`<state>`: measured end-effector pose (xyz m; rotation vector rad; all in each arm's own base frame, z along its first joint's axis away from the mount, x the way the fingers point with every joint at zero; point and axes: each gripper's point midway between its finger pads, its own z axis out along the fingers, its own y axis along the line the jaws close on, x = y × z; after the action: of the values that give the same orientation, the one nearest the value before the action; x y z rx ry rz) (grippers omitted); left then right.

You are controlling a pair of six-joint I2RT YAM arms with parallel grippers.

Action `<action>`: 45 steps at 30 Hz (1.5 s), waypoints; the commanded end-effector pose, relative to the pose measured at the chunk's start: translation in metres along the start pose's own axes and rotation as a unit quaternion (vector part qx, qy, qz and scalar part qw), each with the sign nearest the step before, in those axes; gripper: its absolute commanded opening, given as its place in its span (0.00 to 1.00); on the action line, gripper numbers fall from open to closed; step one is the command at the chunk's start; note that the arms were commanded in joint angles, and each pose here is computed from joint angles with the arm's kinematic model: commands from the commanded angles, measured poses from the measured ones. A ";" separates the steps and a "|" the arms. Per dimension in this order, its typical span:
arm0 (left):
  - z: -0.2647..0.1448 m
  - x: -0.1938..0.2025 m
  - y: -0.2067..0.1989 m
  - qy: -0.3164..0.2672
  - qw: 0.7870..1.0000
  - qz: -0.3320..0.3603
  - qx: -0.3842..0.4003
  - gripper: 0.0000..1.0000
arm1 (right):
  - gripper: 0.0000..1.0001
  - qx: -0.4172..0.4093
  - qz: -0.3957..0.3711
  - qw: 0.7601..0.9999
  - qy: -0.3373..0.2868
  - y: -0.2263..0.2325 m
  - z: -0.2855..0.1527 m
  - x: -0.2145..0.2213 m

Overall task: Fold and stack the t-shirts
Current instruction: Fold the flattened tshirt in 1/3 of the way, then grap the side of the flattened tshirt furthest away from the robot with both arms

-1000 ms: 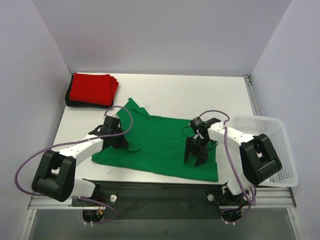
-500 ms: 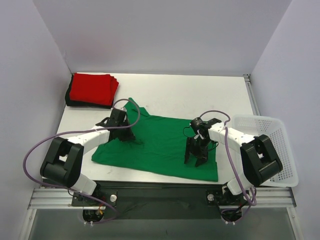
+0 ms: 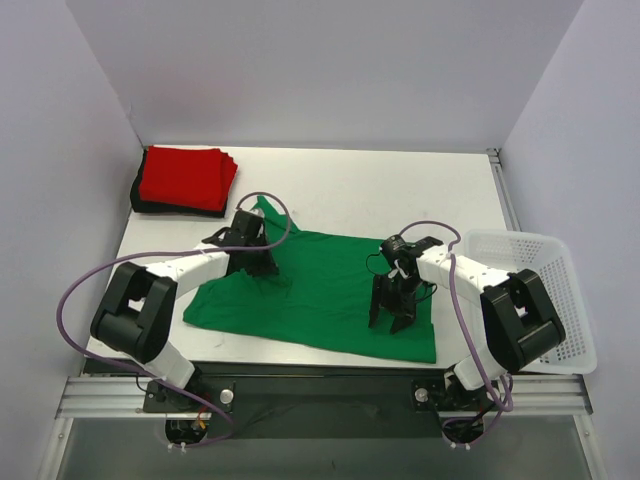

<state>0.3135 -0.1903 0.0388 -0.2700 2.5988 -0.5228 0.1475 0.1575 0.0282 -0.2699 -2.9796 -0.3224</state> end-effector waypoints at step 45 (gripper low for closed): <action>-0.039 0.054 0.091 -0.040 0.990 -0.099 -0.094 0.88 | 0.53 0.098 -0.049 0.994 -0.021 -0.013 0.017 -0.054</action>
<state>0.2722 -0.1300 0.0331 -0.5148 2.4780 -0.4307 0.2032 0.1496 0.0055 -0.1297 -3.0664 -0.0951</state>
